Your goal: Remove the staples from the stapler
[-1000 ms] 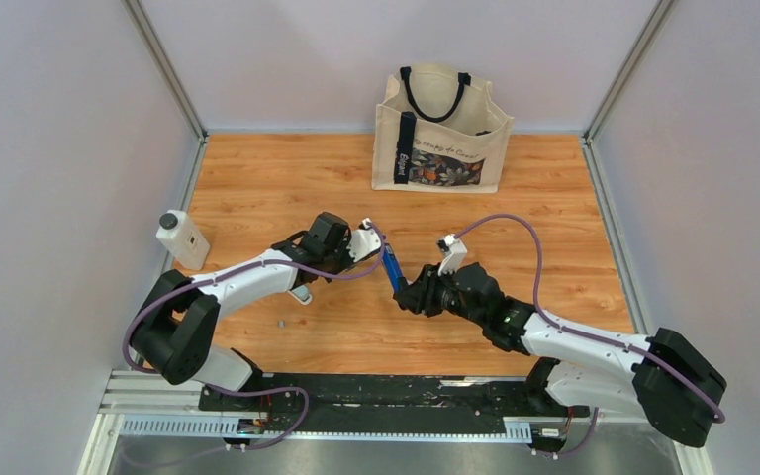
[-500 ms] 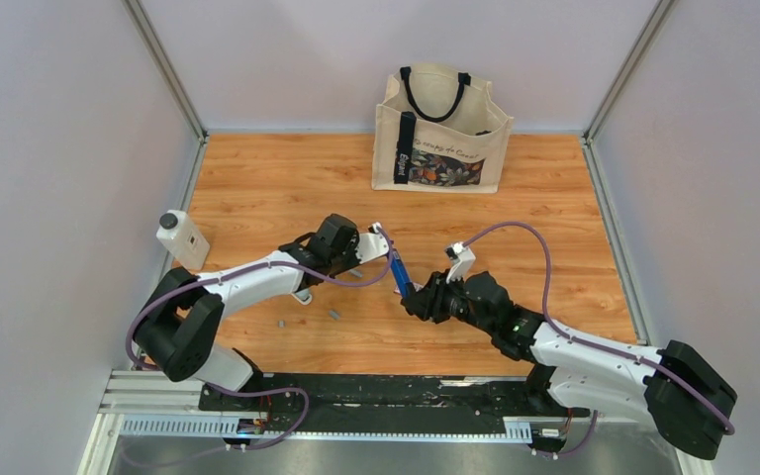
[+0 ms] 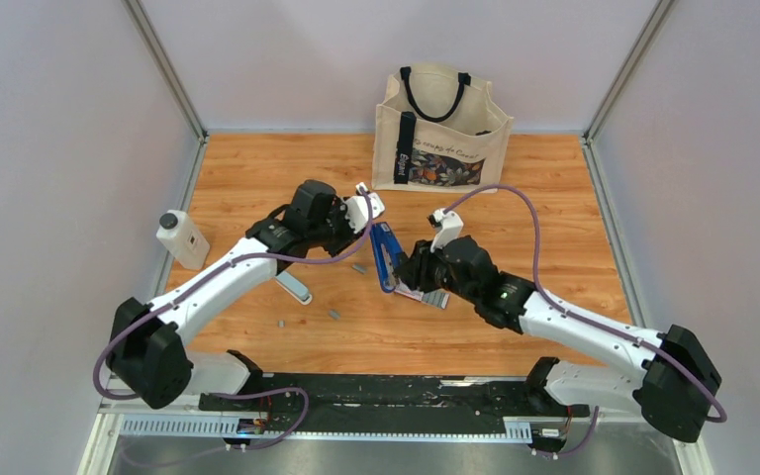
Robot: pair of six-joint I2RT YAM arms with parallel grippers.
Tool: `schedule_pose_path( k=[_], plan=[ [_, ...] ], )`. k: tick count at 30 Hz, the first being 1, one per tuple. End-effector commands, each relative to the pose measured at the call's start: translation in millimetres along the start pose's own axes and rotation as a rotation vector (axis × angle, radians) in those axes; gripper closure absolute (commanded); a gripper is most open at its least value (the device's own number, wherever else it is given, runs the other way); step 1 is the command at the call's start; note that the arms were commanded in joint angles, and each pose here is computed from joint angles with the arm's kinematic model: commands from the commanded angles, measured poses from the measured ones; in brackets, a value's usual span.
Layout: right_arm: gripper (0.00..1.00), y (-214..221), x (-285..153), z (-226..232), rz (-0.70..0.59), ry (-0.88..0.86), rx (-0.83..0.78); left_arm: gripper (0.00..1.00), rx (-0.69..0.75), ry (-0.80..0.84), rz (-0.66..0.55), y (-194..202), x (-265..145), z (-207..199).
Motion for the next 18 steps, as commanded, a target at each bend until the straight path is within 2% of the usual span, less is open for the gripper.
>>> schedule_pose_path(
  k=[1, 6, 13, 14, 18],
  plan=[
    [1.0, -74, 0, 26, -0.225, -0.03, -0.067, 0.55, -0.086, 0.166, -0.098, -17, -31, -9],
    [1.0, -117, 6, 39, -0.277, -0.043, -0.099, 0.54, -0.12, 0.145, -0.138, -17, -52, -4],
    [1.0, -119, 60, 20, -0.111, 0.052, -0.218, 0.53, -0.088, 0.137, -0.058, 8, -59, -7],
    [1.0, -108, 76, 10, -0.047, 0.085, -0.247, 0.5, -0.073, 0.139, -0.05, 12, -60, -8],
    [1.0, -100, 112, -6, 0.07, 0.146, -0.313, 0.4, 0.027, 0.161, -0.025, 28, -67, -16]
  ],
)
Point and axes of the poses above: each gripper's point midway between its finger pads, its own x axis out along the fingers, its own z axis along the line the jaws close on, y = z × x, the point moved 9 cm from there along -x, back along the fingers
